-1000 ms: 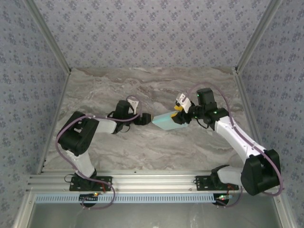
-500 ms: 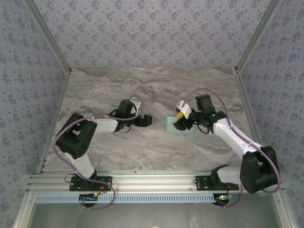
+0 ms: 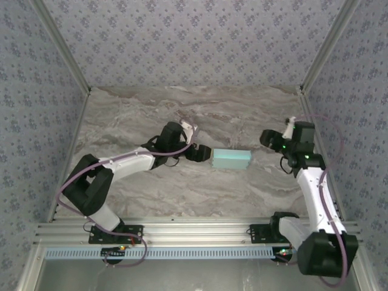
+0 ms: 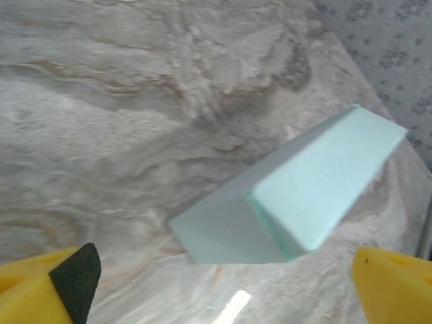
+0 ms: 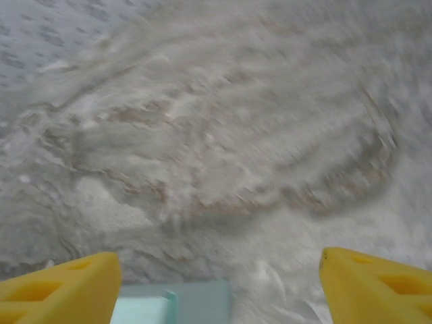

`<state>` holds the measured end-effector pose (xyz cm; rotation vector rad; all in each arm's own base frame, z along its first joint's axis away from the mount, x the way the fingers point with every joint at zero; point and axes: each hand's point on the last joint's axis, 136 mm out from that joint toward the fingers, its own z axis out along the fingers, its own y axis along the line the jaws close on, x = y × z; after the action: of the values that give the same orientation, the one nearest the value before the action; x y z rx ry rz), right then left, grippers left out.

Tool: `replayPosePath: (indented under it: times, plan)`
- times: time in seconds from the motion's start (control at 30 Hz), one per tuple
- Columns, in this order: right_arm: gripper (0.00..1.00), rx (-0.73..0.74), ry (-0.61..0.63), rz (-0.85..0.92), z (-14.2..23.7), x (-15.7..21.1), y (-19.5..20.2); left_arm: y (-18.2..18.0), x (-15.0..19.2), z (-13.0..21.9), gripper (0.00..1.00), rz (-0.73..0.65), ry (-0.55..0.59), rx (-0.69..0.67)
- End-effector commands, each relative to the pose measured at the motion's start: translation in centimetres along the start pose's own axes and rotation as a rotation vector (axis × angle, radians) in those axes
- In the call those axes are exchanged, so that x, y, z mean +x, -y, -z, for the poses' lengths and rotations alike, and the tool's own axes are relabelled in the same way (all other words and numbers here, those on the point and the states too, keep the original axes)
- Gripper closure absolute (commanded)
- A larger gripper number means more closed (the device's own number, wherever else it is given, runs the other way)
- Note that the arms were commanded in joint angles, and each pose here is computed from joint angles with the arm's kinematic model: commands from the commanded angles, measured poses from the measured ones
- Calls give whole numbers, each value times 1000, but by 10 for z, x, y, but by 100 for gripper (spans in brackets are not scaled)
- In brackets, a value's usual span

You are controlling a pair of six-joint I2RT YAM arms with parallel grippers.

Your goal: Fold the paper box

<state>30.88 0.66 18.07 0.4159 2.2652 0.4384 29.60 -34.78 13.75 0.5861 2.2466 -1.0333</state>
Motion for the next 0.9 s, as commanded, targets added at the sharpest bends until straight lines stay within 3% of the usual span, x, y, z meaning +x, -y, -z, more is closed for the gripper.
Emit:
replayPosePath:
  times: [0.0, 0.1, 0.47, 0.87]
  plan:
    - [38, -159, -241, -277, -7, 63, -7, 1, 4, -13, 3, 67, -28, 8]
    - [50, -257, -248, -303, -9, 74, -16, 4, 6, -21, 3, 92, -38, 14]
    - [49, -382, -220, -464, -7, 50, -26, -10, 7, -30, 3, 145, -32, -55]
    - [54, -377, -337, -446, -26, 73, -27, -12, -10, -20, 2, 241, 62, -9]
